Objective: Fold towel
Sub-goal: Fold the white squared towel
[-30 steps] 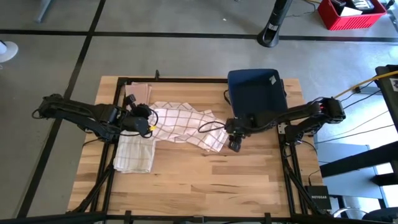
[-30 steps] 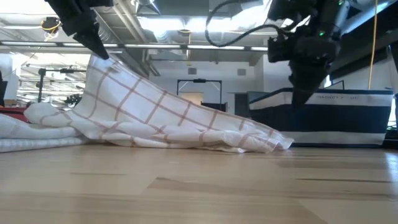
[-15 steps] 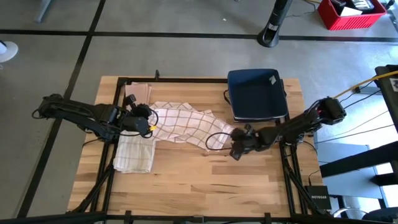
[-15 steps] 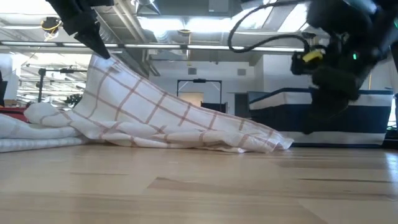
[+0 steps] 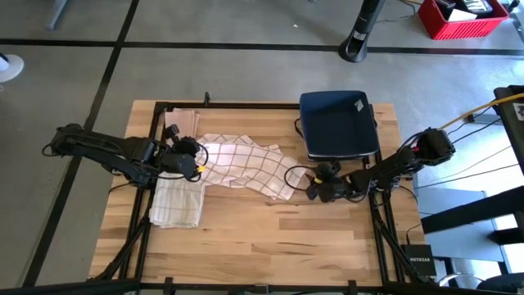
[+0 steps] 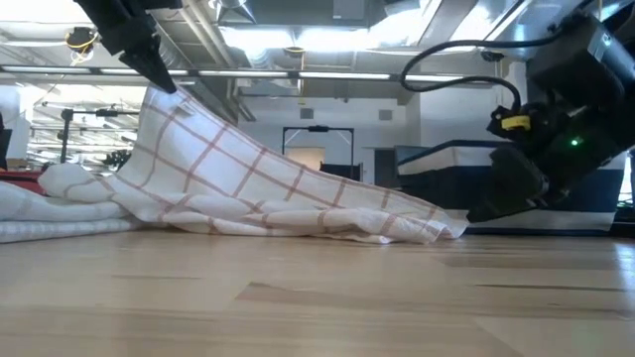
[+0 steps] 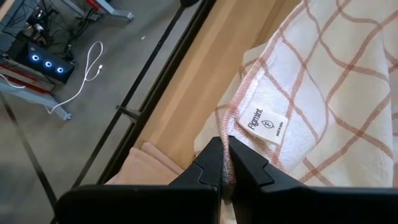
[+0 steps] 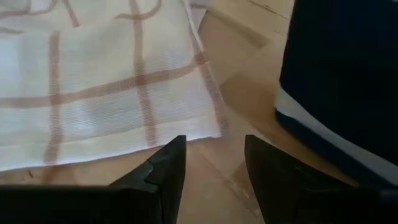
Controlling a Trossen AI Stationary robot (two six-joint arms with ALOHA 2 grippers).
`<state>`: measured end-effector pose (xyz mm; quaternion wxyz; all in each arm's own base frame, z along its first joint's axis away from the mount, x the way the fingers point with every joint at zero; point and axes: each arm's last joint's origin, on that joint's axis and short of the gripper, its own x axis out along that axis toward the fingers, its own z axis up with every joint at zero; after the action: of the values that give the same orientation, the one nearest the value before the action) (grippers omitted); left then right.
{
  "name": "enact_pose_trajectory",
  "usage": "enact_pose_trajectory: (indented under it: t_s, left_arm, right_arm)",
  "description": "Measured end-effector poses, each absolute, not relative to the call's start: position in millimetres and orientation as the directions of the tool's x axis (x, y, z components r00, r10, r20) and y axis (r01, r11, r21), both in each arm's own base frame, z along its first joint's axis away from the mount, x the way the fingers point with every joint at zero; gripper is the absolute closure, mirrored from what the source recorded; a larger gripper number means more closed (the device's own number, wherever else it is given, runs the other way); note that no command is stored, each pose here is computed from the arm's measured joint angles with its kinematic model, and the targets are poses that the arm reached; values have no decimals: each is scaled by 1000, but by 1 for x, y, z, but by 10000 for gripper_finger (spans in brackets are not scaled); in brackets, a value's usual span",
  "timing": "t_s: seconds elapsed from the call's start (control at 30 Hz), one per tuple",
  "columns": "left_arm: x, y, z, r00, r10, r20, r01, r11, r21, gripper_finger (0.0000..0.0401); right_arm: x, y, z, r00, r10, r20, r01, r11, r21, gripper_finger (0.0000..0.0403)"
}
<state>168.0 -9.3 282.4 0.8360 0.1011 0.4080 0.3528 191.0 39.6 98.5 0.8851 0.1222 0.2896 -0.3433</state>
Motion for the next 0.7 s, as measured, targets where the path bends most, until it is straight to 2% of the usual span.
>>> enact_pose_trajectory:
  t_s: [0.37,0.7]
  left_arm:
    - [172,-10,284,444,667,-598,-501,738,451,393]
    - [171,-10,284,443,668,-599,-504,737,449,393]
  right_arm:
    - [197,41,83,594,-543,-593,659,752,-29,238]
    - [208,26,77,580,-576,-576,709,705,10,238]
